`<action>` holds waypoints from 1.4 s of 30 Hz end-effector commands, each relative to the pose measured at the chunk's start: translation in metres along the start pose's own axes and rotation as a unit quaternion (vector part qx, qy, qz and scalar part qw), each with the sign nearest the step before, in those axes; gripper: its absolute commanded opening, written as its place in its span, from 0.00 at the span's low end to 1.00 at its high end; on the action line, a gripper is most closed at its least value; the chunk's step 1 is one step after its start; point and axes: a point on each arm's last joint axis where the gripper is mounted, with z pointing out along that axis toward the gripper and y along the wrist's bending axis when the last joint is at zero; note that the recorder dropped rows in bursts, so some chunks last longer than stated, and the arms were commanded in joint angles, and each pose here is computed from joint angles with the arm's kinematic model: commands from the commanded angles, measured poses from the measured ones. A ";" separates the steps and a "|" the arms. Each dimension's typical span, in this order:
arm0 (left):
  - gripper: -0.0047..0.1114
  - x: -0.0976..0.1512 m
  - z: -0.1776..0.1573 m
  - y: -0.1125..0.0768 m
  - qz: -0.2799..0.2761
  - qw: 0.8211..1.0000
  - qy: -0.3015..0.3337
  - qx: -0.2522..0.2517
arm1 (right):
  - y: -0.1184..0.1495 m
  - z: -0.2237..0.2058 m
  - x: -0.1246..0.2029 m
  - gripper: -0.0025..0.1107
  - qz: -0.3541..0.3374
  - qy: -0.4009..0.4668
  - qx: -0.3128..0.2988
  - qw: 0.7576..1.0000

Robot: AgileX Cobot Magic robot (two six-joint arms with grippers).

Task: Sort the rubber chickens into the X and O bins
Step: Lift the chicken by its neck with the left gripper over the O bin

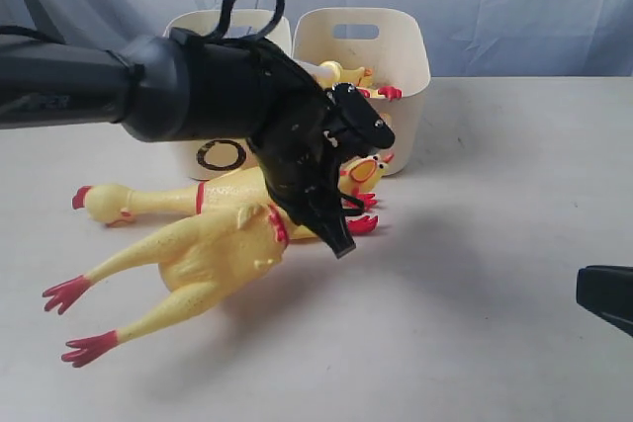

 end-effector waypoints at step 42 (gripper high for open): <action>0.04 0.050 -0.208 0.122 -0.244 0.909 -0.315 -0.124 | -0.001 0.000 0.001 0.01 0.000 -0.004 0.002 1.000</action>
